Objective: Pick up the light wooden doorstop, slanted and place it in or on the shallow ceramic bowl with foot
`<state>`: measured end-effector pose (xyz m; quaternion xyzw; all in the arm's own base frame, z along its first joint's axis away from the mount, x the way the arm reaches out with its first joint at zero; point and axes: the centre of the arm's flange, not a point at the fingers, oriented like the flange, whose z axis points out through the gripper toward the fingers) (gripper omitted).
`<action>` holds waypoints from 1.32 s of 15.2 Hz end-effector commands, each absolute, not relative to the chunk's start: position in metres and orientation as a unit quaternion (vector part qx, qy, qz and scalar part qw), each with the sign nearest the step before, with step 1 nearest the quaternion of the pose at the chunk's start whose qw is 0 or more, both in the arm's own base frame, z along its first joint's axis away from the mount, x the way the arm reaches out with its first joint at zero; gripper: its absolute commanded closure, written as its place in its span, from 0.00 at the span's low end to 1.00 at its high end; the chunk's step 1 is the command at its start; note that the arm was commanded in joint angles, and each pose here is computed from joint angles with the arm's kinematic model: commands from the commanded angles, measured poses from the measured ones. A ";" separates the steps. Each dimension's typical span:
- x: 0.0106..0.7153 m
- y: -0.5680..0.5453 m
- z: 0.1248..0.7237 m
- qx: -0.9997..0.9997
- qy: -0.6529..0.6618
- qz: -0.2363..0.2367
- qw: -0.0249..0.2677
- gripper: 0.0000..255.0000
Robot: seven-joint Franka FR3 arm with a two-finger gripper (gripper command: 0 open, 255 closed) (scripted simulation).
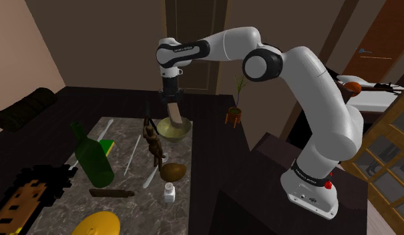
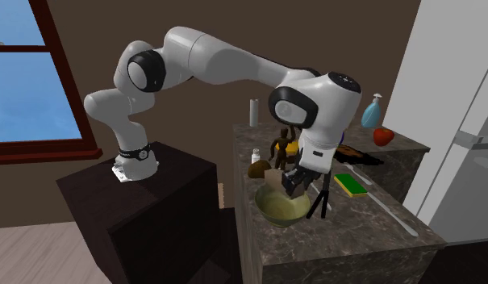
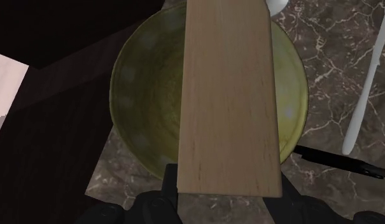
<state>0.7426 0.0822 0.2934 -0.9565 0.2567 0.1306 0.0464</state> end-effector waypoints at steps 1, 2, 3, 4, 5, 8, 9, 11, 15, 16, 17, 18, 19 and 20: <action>0.743 0.082 0.284 -0.957 0.257 0.130 0.047 1.00; 0.743 0.082 0.279 -0.957 0.257 0.130 0.047 1.00; 0.743 0.082 0.273 -0.957 0.257 0.130 0.047 1.00; 0.743 0.082 0.268 -0.957 0.257 0.130 0.047 1.00; 0.744 0.082 0.263 -0.957 0.257 0.130 0.047 1.00; 0.743 0.082 0.247 -0.957 0.257 0.130 0.047 1.00; 0.743 0.082 0.242 -0.957 0.257 0.130 0.047 1.00; 0.743 0.082 0.232 -0.957 0.257 0.130 0.047 1.00; 0.744 0.082 0.232 -0.957 0.257 0.130 0.047 1.00; 0.744 0.082 0.232 -0.957 0.257 0.130 0.047 1.00; 0.744 0.082 0.232 -0.957 0.257 0.130 0.047 1.00; 0.744 0.082 0.232 -0.957 0.257 0.130 0.047 1.00; 0.744 0.082 0.232 -0.957 0.257 0.130 0.047 1.00; 0.743 0.082 0.232 -0.957 0.257 0.130 0.047 0.00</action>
